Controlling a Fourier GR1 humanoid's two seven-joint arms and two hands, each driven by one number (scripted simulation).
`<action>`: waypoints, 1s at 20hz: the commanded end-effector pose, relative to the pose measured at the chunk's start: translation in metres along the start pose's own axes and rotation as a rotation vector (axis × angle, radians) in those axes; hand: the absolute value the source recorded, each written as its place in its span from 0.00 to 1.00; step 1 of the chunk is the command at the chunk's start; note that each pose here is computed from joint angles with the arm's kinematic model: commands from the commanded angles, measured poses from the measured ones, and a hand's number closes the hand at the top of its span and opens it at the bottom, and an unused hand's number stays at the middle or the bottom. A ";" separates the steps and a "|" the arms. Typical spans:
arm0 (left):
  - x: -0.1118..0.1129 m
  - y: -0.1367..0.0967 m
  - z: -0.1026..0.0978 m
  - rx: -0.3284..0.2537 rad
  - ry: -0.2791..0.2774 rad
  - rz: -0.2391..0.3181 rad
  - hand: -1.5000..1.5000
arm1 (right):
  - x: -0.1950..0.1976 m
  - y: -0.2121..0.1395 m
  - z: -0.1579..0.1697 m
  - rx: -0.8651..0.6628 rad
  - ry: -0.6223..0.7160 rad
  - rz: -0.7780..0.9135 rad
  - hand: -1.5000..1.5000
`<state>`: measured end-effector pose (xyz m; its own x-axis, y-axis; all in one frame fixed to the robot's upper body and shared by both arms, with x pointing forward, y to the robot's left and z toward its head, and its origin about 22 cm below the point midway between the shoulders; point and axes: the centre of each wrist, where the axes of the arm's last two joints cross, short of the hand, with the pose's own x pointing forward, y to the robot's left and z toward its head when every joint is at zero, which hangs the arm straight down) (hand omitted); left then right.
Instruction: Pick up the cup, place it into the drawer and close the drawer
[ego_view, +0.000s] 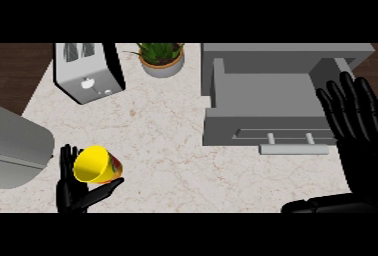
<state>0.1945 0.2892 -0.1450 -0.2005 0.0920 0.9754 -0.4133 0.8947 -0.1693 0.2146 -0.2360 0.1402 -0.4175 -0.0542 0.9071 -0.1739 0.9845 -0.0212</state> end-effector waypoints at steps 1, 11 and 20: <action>-0.008 -0.013 -0.008 -0.011 0.000 0.055 0.00 | 0.008 -0.004 -0.002 -0.002 -0.007 0.021 0.00; -0.015 -0.007 -0.015 -0.120 -0.025 0.210 1.00 | -0.002 -0.002 -0.009 -0.007 0.005 0.001 0.00; -0.011 -0.030 -0.033 -0.191 -0.121 0.183 1.00 | -0.007 0.011 -0.014 -0.001 -0.002 0.010 0.00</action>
<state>0.2235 0.2835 -0.1519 -0.3275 0.2233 0.9181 -0.2421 0.9194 -0.3100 0.2192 -0.2351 0.1443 -0.4170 -0.0451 0.9078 -0.1722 0.9846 -0.0301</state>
